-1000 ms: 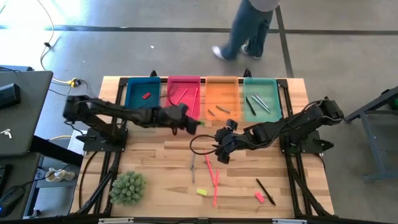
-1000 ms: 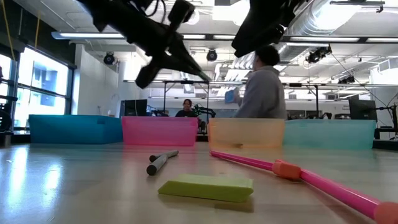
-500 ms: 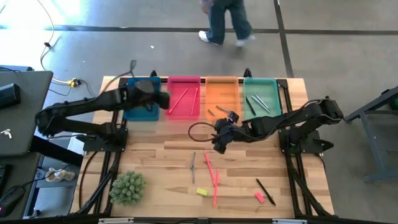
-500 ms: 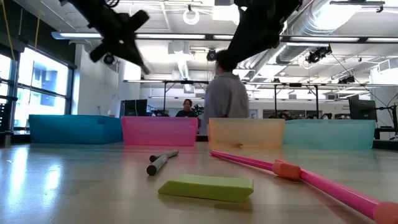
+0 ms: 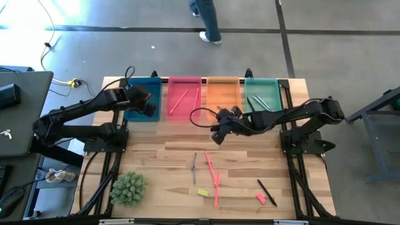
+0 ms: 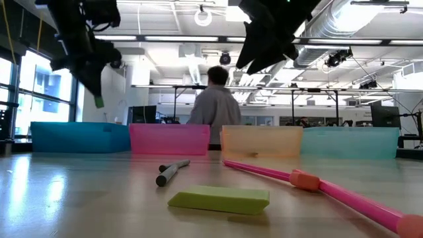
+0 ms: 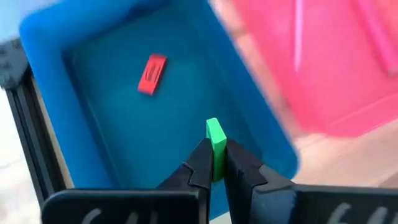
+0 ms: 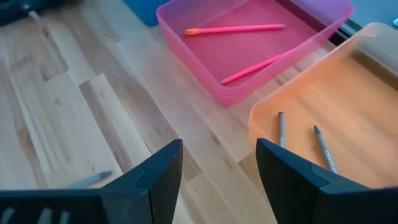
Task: Sort crayons/erasers/pens/pencils in bins
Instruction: Put the green eraser into the blue bin, then put the pink pencil into the pink bin
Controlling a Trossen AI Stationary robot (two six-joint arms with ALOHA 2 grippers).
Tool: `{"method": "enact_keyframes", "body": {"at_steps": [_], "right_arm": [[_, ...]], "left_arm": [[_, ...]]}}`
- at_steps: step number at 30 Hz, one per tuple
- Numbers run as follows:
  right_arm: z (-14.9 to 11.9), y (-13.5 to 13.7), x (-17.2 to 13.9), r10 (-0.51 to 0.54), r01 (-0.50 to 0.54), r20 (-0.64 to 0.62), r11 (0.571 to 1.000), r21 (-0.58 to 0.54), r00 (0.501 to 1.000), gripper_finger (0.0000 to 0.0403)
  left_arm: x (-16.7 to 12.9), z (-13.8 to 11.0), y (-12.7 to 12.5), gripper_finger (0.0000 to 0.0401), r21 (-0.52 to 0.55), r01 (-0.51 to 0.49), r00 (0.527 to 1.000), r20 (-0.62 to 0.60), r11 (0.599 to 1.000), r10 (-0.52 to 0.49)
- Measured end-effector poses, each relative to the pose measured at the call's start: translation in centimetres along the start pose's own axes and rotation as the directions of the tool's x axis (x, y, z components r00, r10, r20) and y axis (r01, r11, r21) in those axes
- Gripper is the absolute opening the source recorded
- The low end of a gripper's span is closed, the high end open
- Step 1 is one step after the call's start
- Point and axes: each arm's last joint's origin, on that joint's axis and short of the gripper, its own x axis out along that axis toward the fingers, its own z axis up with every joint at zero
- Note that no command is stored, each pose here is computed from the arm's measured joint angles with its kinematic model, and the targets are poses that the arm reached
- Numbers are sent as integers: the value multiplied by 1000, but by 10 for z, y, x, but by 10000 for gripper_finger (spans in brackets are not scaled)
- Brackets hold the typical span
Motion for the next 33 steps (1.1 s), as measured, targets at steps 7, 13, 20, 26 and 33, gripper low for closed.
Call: {"method": "enact_keyframes", "body": {"at_steps": [7,13,20,26,33], "right_arm": [[1,-2,1,-3,3,0,997,82,1000,197],[-2,3,-1,17,-16,-6,984,178,1000,197],[-8,14,-8,51,-46,-11,958,282,999,197],[-15,25,-15,85,-74,-16,933,353,996,197],[-18,32,-19,100,-97,7,936,337,995,197]], "left_arm": [[27,-21,3,10,0,25,995,-99,1000,-25],[40,-26,3,10,-4,72,993,-98,997,-72],[46,-25,6,31,19,65,994,-85,998,-64],[49,-24,9,66,6,49,995,-91,999,-48],[49,-22,11,111,-9,46,995,-91,999,-47]]}}
